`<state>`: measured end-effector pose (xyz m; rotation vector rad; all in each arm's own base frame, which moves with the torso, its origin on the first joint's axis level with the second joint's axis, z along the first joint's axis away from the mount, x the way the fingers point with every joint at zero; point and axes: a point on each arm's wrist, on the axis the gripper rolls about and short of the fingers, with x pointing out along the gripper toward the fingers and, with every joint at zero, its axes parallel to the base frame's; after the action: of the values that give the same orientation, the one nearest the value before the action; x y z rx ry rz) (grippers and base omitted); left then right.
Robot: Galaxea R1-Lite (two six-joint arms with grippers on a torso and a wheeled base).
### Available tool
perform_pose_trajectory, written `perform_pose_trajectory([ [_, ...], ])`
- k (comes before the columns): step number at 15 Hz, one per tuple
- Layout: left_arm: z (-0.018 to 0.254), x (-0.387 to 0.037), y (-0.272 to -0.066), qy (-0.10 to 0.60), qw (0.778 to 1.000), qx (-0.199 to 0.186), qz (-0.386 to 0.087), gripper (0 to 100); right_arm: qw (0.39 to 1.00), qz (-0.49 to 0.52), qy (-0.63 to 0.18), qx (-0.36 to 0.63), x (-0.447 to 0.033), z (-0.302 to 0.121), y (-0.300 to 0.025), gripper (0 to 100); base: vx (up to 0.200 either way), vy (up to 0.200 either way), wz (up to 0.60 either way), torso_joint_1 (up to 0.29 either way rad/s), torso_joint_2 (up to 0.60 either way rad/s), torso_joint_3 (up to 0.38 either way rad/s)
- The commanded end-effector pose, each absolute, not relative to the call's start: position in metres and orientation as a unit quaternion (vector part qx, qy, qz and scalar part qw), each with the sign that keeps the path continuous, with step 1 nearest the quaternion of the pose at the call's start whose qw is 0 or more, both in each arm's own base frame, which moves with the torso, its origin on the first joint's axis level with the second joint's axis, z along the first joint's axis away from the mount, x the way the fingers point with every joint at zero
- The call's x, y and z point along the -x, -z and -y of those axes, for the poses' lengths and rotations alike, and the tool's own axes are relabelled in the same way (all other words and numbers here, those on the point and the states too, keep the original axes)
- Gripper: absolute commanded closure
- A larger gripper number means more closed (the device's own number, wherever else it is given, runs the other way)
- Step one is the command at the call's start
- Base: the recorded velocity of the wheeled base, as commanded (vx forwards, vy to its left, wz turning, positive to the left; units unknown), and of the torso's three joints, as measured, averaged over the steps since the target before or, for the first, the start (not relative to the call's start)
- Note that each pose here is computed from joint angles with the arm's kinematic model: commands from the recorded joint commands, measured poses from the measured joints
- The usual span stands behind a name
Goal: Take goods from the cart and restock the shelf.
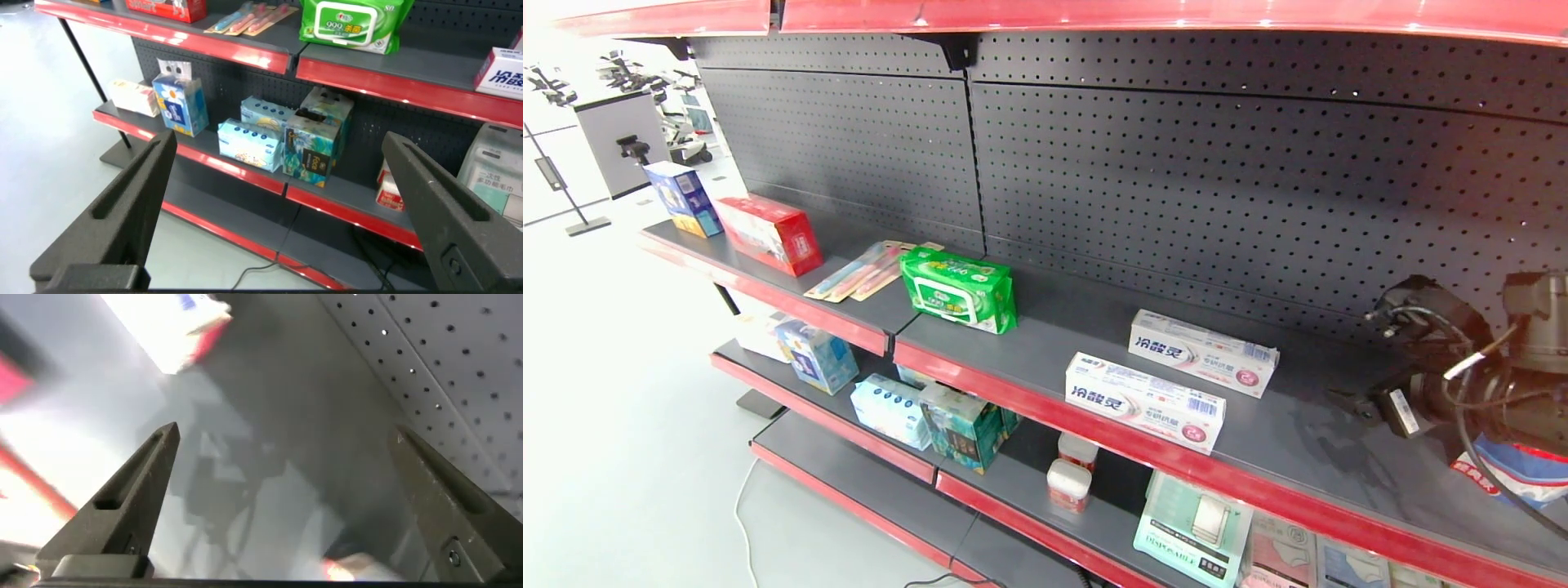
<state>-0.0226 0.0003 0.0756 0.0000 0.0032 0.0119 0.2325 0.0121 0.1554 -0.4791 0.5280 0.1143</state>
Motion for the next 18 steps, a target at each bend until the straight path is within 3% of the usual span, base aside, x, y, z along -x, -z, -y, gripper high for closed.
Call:
perform_pose_trajectory([
  [1,0.0,0.022,-0.076,-0.006,1.0,0.0,-0.002,0,0.963,-0.183,-0.068,0.188,-0.192,-0.017,-0.184,0,0.0,0.0,0.0,0.0,0.0,0.0],
  [5,0.0,0.022,-0.076,-0.006,1.0,0.0,-0.002,0,0.988,-0.104,-0.063,0.094,-0.131,-0.018,-0.199,0,0.0,0.0,0.0,0.0,0.0,0.0],
  [8,0.0,0.022,-0.076,-0.006,1.0,0.0,-0.002,0,0.994,-0.073,-0.02,0.083,-0.065,-0.003,-0.163,0,0.0,0.0,0.0,0.0,0.0,0.0],
  [13,0.0,0.022,-0.076,-0.006,1.0,0.0,-0.002,0,0.998,-0.031,0.022,0.057,-0.033,0.001,-0.152,0,0.0,0.0,0.0,0.0,0.0,0.0],
  [18,0.0,0.022,-0.076,-0.006,1.0,0.0,-0.002,0,0.998,-0.014,0.019,0.056,0.019,0.002,-0.11,0,0.0,0.0,0.0,0.0,0.0,0.0],
])
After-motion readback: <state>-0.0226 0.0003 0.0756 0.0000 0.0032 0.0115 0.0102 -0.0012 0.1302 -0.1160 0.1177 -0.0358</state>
